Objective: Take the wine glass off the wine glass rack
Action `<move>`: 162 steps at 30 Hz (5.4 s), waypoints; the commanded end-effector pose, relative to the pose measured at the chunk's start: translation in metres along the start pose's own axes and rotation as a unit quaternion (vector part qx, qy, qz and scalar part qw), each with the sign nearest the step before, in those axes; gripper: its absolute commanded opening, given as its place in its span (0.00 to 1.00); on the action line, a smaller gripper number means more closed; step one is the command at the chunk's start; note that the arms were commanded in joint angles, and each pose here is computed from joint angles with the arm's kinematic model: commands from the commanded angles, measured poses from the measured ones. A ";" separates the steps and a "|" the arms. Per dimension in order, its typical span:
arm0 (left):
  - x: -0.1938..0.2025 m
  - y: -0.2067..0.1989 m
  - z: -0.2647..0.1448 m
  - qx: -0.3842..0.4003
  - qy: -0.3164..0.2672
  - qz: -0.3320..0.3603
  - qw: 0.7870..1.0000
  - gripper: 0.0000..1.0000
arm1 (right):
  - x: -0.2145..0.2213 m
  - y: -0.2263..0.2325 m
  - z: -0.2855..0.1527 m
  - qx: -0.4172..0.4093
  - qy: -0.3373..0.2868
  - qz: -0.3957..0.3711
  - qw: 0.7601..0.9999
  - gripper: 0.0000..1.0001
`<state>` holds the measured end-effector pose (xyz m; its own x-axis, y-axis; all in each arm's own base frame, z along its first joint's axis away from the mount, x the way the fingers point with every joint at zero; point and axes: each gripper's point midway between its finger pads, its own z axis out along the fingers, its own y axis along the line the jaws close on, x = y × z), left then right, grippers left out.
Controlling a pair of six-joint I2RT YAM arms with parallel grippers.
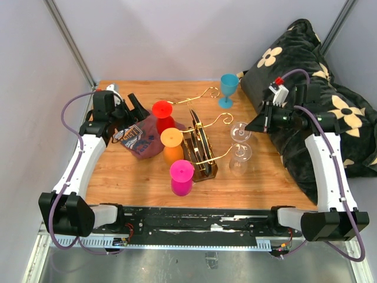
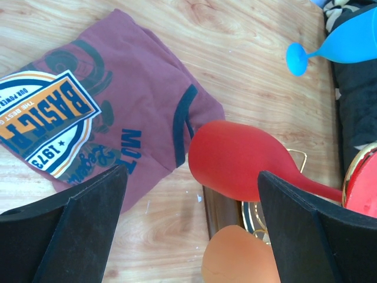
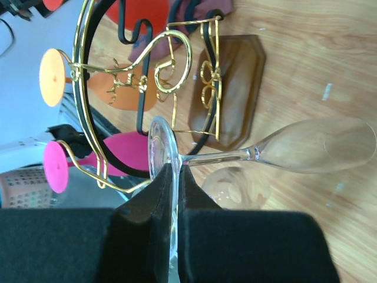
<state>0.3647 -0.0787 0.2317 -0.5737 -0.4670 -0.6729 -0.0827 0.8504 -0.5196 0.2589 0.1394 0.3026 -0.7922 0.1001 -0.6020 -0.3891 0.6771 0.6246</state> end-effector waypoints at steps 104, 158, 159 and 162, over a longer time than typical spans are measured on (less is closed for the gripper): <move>-0.272 -0.029 0.013 -0.014 -0.308 0.165 0.937 0.08 | -0.082 0.188 0.031 0.026 -0.246 -0.775 0.582 0.99; -0.181 0.006 0.264 -0.139 -0.390 0.258 0.873 0.36 | -0.029 0.107 0.062 0.047 -0.147 -0.536 0.830 1.00; -0.180 0.008 0.264 -0.140 -0.390 0.257 0.873 0.45 | -0.029 0.106 0.064 0.048 -0.145 -0.536 0.830 1.00; -0.177 0.010 0.263 -0.141 -0.390 0.256 0.873 0.61 | -0.027 0.103 0.066 0.051 -0.138 -0.536 0.831 1.00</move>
<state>0.6822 -0.0484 0.2016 0.0831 0.0578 -0.9949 -0.2376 0.9707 0.0365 0.2700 0.2554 0.3576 0.1430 -0.4369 -0.8881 -0.7513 0.5362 -0.3848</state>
